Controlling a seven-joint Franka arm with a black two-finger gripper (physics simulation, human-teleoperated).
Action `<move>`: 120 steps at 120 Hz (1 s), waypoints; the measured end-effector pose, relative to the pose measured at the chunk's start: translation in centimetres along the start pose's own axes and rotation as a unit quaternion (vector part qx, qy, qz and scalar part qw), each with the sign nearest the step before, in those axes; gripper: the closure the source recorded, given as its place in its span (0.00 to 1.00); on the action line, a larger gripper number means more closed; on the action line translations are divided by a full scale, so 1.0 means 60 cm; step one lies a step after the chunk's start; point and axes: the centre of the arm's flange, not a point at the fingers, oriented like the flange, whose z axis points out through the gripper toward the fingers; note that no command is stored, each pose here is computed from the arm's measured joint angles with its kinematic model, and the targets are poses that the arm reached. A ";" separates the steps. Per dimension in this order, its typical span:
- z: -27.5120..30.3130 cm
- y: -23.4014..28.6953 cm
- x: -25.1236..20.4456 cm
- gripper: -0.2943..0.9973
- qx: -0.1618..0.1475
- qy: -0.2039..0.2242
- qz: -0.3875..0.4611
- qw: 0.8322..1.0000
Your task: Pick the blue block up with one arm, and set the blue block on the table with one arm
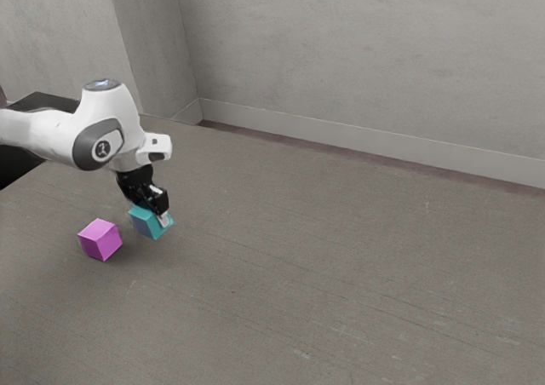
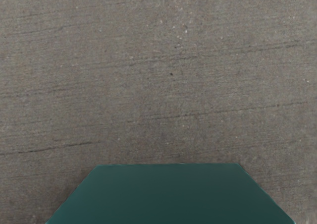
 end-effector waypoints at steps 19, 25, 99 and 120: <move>0.057 0.012 0.002 0.55 -0.007 -0.019 0.008 1.000; 0.061 0.012 0.001 0.55 -0.005 -0.021 0.005 1.000; -0.262 -0.080 -0.057 0.25 0.073 0.032 -0.132 0.988; -0.317 -0.127 -0.109 0.24 0.050 -0.013 -0.177 0.983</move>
